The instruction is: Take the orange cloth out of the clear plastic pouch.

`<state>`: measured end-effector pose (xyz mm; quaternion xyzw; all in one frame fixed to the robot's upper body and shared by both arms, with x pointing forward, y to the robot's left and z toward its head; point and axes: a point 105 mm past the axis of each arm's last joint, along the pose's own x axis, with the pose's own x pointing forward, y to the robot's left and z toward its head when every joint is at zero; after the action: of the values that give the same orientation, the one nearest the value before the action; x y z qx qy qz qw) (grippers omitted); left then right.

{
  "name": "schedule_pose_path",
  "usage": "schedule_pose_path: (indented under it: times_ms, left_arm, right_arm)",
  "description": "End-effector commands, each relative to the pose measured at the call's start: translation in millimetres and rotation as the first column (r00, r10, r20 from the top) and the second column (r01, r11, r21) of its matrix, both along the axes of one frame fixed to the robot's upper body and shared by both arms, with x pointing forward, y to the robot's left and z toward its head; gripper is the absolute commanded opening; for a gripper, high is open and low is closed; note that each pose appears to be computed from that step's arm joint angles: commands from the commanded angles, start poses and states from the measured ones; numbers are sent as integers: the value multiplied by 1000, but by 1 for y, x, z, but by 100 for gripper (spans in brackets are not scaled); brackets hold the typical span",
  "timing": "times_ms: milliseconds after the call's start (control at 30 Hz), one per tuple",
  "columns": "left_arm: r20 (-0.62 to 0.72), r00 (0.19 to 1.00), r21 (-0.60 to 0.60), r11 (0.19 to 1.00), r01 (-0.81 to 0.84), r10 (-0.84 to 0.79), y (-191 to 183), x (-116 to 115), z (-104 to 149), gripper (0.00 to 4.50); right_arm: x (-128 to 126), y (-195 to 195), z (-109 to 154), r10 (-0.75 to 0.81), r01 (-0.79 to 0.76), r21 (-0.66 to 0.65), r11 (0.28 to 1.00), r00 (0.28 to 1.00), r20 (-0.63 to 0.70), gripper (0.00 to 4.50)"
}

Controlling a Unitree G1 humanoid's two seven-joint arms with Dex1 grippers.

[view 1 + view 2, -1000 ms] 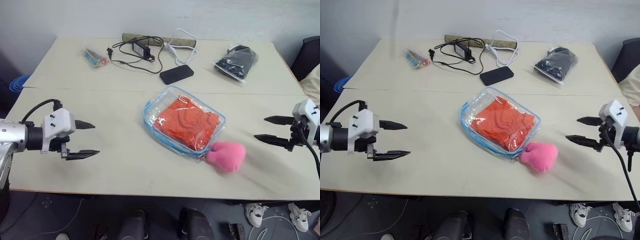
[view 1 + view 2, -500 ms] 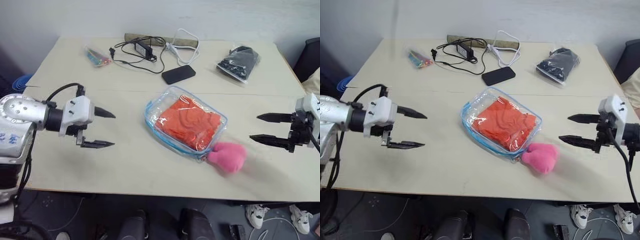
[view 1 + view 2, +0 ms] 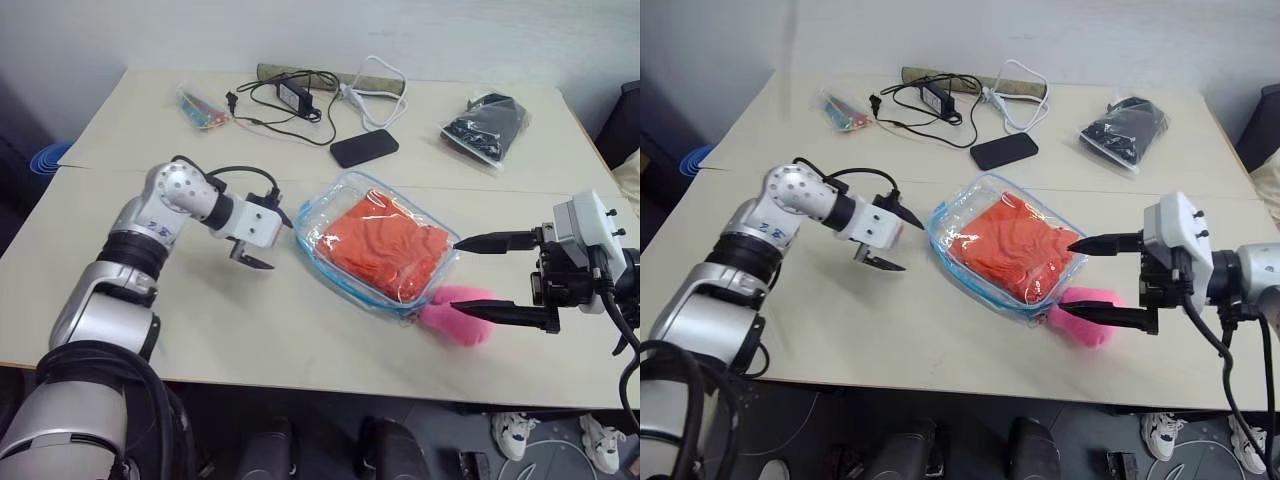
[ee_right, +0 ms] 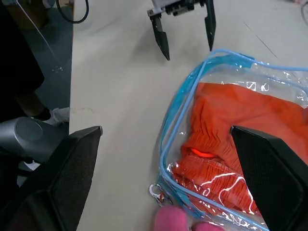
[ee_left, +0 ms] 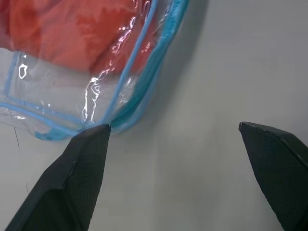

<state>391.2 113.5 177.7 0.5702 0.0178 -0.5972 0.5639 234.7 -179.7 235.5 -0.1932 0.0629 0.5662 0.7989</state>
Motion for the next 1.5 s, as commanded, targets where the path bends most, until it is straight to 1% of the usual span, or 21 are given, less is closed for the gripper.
schedule_pose_path:
  times_ms: [33, 133, 300, 400, 500, 600, 633, 733, 800, 833, 933, 1000, 1067, 1133, 1200, 1300, 1400, 1500]
  left_arm:
    - [64, 998, -61, 998, 7, -4, -15, 8, 7, 450]
    - [80, 997, -43, 999, -8, 12, -21, 13, -2, 450]
    - [115, 992, -48, 998, -45, 50, -30, 21, -6, 450]
    - [126, 990, -44, 997, -66, 71, -30, 24, -8, 394]
    - [94, 991, -61, 994, -91, 97, -30, 25, -10, 307]
    - [-13, 996, -27, 996, -90, 90, -22, 16, -23, 210]
    - [-43, 994, -34, 994, -105, 103, -21, 15, -25, 180]
    - [-121, 976, -87, 978, -191, 180, -22, 13, -28, 94]
    - [-178, 937, -170, 929, -330, 301, -24, 13, -25, 40]
    - [-220, 908, -203, 894, -399, 356, -24, 8, -23, 40]
    - [-313, 831, -214, 818, -534, 460, -23, -22, -24, 40]
    - [-349, 761, -244, 731, -638, 547, -20, -32, -22, 40]
    - [-371, 700, -248, 661, -708, 611, -19, -41, -22, 40]
    - [-390, 665, -255, 619, -743, 637, -25, -50, -19, 40]
    - [-404, 645, -264, 593, -761, 648, -33, -58, -14, 40]
    - [-374, 610, -272, 546, -792, 699, -32, -59, -11, 40]
    - [-394, 602, -256, 546, -798, 694, -39, -65, -17, 40]
    - [-372, 609, -235, 564, -792, 700, -38, -68, -24, 40]
  right_arm:
    - [-7, 2, 4, -13, 12, 21, 1000, 999, 34, 447]
    - [-7, 0, 2, -31, 30, 24, 999, 999, 33, 447]
    - [-5, -4, 3, -63, 61, 33, 998, 997, 51, 447]
    - [-1, -8, 2, -86, 84, 31, 996, 994, 62, 450]
    - [1, -10, 2, -97, 95, 31, 995, 993, 71, 450]
    - [2, -10, 2, -100, 98, 31, 995, 992, 74, 450]
    - [2, -10, 2, -100, 98, 31, 995, 992, 75, 450]
    - [4, -9, 2, -101, 99, 32, 995, 992, 77, 450]
    - [5, -9, 1, -101, 98, 33, 995, 992, 77, 450]
    - [6, -8, -1, -99, 97, 33, 995, 992, 75, 450]
    - [6, -7, -5, -91, 89, 25, 996, 994, 68, 450]
    - [6, -6, -8, -84, 83, 22, 996, 994, 65, 450]
    - [6, -6, -10, -78, 77, 20, 997, 995, 59, 450]
    - [7, -6, -11, -70, 69, 20, 997, 996, 51, 450]
    - [7, -4, -12, -52, 52, 14, 999, 998, 43, 450]
    - [10, -4, -14, -41, 41, 0, 999, 998, 41, 450]
    - [13, -4, -13, -44, 44, 1, 999, 998, 43, 450]
    - [14, -3, -15, -40, 40, -5, 999, 998, 42, 450]
